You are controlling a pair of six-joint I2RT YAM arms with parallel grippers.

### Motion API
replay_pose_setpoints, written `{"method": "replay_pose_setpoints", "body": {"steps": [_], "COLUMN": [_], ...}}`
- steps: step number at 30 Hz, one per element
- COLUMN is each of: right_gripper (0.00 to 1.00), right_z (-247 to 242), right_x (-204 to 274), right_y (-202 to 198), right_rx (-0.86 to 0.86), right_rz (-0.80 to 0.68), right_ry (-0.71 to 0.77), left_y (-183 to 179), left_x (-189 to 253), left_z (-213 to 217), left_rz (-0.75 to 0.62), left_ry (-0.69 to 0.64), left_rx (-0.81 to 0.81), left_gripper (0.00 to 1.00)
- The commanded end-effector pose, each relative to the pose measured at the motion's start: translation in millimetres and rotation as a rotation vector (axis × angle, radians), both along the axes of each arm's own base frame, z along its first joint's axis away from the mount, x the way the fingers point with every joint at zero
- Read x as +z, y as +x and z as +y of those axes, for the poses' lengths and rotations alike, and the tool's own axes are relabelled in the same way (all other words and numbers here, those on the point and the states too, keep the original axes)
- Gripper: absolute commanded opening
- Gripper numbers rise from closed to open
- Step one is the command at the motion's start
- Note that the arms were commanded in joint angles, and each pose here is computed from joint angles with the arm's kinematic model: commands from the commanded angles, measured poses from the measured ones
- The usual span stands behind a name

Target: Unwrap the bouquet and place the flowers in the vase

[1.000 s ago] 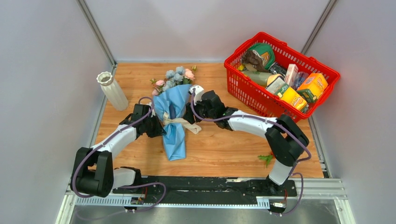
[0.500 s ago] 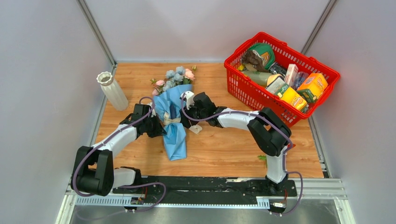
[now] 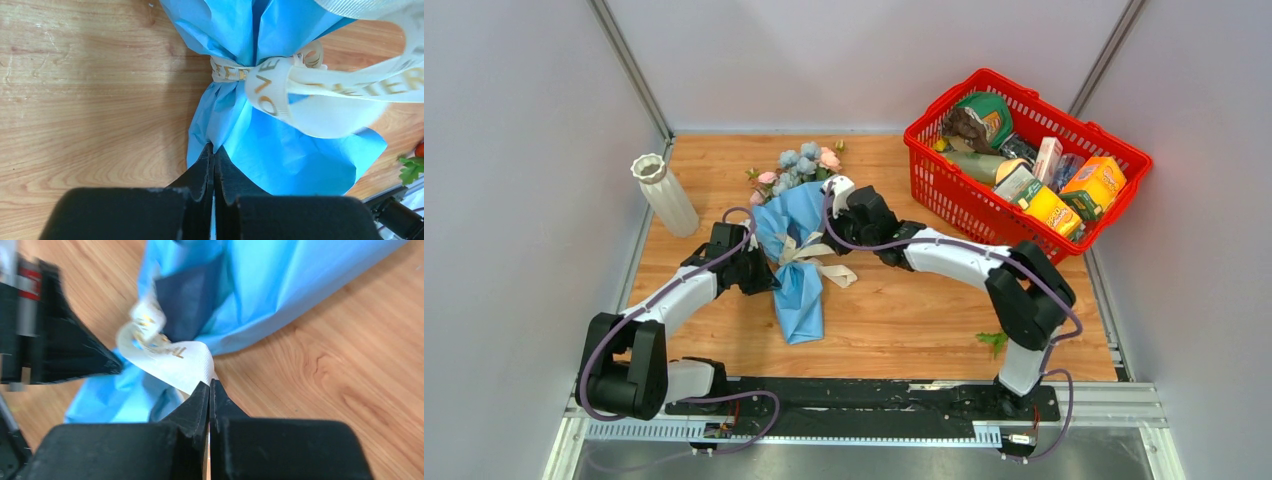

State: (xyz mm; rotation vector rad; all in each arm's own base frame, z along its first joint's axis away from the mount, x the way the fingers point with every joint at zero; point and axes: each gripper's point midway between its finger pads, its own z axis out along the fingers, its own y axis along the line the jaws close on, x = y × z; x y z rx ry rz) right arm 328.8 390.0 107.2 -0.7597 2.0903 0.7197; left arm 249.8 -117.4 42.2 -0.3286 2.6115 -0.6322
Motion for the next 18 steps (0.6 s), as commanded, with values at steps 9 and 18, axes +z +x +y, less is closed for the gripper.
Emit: {"method": "replay_pose_setpoints", "body": {"steps": [9,18], "right_gripper": [0.0,0.02], "right_z": [6.7,-25.3], "right_x": [92.7,24.2], "right_y": [-18.5,-37.1], "right_rx": [-0.033,-0.217], "right_rz": [-0.053,0.143], "right_ry": [0.255,0.217], "left_y": [5.4,4.6], "left_x": [5.8,14.6], "left_z": [0.5,-4.8], "left_rz": [-0.042,-0.064], "left_ry": [-0.003,-0.04], "left_rx": [0.004,-0.008], "left_gripper": [0.0,0.0]}}
